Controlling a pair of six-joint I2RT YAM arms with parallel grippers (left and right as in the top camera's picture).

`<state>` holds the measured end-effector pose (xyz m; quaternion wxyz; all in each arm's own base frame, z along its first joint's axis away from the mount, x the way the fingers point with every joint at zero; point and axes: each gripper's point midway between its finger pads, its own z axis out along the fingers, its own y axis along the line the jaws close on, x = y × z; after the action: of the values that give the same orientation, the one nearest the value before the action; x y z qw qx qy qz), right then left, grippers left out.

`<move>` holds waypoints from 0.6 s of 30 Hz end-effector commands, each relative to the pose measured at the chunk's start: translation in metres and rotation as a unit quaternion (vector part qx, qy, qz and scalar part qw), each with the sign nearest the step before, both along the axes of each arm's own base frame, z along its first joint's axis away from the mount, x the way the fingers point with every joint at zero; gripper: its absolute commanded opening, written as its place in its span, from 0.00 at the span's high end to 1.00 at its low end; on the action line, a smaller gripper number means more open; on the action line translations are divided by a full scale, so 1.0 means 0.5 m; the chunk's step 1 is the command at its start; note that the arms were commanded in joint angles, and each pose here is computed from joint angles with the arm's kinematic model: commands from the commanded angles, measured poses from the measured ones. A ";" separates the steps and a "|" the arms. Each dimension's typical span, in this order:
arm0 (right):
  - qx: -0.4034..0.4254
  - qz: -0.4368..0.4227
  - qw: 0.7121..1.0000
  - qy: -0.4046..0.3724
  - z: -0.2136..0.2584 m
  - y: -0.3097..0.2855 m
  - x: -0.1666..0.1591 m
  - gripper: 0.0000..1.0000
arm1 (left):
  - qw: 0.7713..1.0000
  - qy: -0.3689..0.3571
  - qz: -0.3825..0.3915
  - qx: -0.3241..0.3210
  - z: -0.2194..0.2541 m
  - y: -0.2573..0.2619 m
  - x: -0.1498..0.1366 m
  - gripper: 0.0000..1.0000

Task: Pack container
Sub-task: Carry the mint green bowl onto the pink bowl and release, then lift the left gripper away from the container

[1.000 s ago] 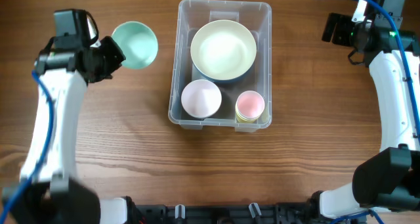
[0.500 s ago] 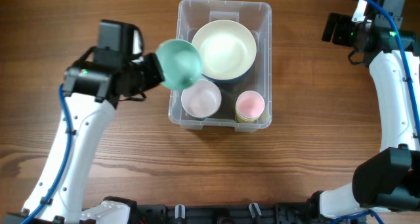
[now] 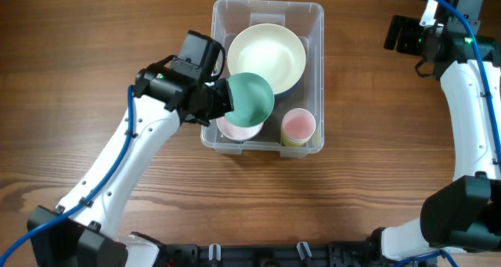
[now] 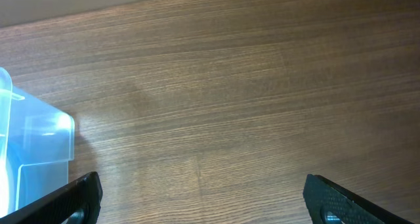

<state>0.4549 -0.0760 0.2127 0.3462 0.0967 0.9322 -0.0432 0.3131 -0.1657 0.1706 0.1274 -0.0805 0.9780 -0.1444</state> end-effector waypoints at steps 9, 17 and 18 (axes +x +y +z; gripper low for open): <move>0.000 -0.008 1.000 0.002 -0.005 -0.003 0.004 0.00 | 0.999 -0.023 0.032 0.015 0.011 0.027 0.029 0.28; 0.000 -0.008 1.000 0.002 -0.005 -0.003 0.004 0.00 | 0.989 -0.081 0.125 -0.001 0.064 0.155 0.098 0.19; -0.001 -0.008 1.000 0.002 -0.005 -0.003 0.004 0.00 | 0.987 -0.086 0.138 -0.002 0.067 0.174 0.104 0.18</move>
<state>0.4549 -0.0760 0.2127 0.3462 0.0967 0.9322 -0.0432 0.3505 -0.1172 0.1804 0.1812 -0.1582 0.9611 -0.1358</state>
